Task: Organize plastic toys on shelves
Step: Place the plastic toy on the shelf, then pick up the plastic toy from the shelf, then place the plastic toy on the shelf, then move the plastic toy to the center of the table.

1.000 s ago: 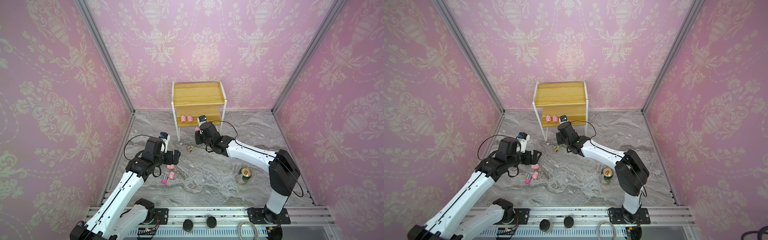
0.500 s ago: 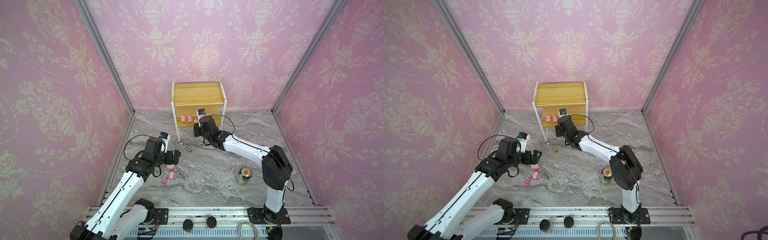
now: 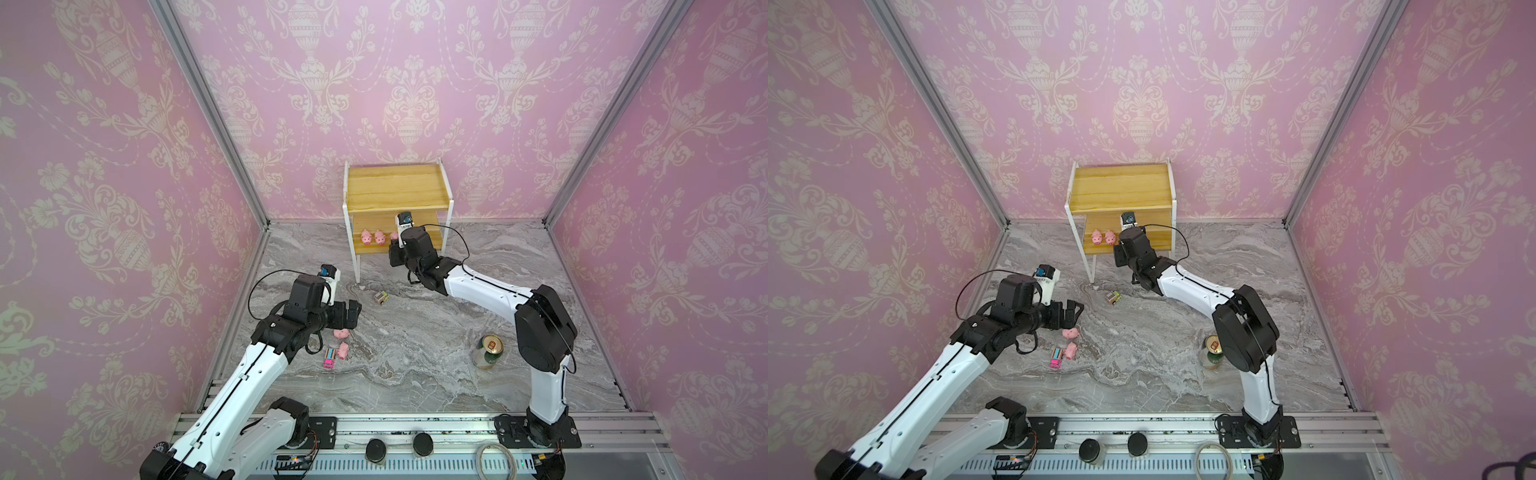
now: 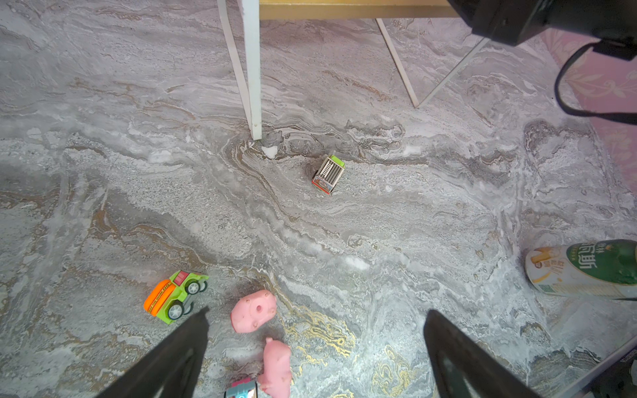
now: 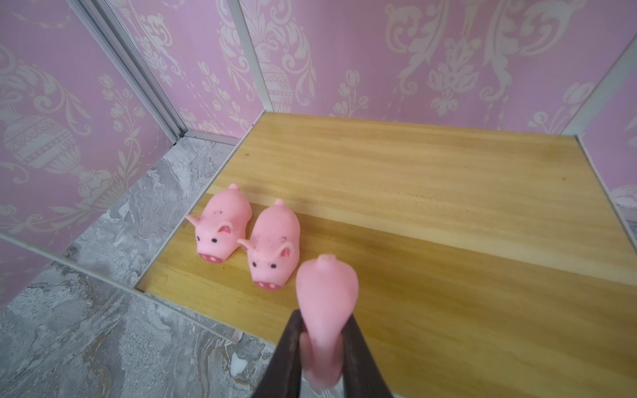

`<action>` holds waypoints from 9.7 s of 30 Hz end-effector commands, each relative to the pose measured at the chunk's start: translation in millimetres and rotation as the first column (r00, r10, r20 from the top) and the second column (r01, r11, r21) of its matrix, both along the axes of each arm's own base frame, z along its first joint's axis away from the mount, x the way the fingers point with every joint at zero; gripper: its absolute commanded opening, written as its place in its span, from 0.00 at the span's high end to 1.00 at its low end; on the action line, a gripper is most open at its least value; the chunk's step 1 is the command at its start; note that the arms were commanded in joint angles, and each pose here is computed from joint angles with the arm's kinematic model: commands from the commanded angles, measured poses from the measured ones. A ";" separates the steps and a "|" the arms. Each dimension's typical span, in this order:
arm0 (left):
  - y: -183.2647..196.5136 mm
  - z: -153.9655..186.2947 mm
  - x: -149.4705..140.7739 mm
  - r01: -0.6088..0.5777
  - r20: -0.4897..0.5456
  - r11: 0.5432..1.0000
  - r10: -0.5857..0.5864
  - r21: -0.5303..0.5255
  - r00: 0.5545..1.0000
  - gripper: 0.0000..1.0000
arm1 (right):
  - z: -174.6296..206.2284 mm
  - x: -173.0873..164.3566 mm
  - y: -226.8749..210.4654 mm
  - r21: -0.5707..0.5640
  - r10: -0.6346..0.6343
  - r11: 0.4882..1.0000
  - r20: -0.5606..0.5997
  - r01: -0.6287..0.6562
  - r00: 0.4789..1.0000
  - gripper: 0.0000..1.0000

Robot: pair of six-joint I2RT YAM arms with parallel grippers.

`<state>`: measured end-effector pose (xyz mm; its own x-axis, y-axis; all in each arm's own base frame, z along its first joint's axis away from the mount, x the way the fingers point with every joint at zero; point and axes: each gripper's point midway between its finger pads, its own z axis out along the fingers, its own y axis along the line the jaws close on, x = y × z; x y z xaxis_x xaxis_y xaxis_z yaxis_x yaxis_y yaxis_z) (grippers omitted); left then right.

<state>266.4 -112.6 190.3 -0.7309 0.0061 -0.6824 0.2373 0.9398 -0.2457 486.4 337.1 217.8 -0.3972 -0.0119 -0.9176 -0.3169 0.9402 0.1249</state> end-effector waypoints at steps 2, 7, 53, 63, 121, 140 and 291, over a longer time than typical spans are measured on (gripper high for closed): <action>-4.0 -2.4 -1.7 0.034 0.002 0.999 -0.034 0.011 0.999 0.01 | 7.2 16.1 -1.5 -0.005 -0.030 1.000 0.055 0.030 0.998 0.79; -4.4 -2.4 -1.9 0.035 0.001 0.999 -0.035 0.009 0.999 0.01 | 4.6 22.6 -4.2 -0.004 -0.052 0.999 0.074 0.052 0.996 0.79; -1.8 -0.4 -3.0 0.027 0.008 1.000 -0.027 0.016 1.000 0.01 | -1.2 16.2 -11.6 0.057 -0.040 0.998 0.043 0.037 0.998 0.52; -0.8 1.5 -4.1 0.023 0.016 1.000 -0.024 0.015 1.000 0.01 | 2.4 -26.1 -23.4 0.027 0.009 1.000 0.085 -0.012 0.996 0.51; -0.2 -4.2 -2.8 0.022 -0.003 0.999 -0.022 0.028 1.000 0.01 | -19.9 49.3 -2.0 -0.028 0.194 0.981 0.178 -0.192 0.965 0.53; 0.5 -2.0 -2.8 0.020 0.005 0.999 -0.020 0.029 1.000 0.01 | -4.1 44.3 -2.2 -0.001 0.195 0.980 0.196 -0.199 0.961 0.82; 114.5 -39.7 25.6 -0.453 -0.166 0.887 0.462 0.093 0.871 0.01 | -168.4 -249.3 166.9 -0.272 0.687 0.569 -0.362 -0.776 0.630 0.58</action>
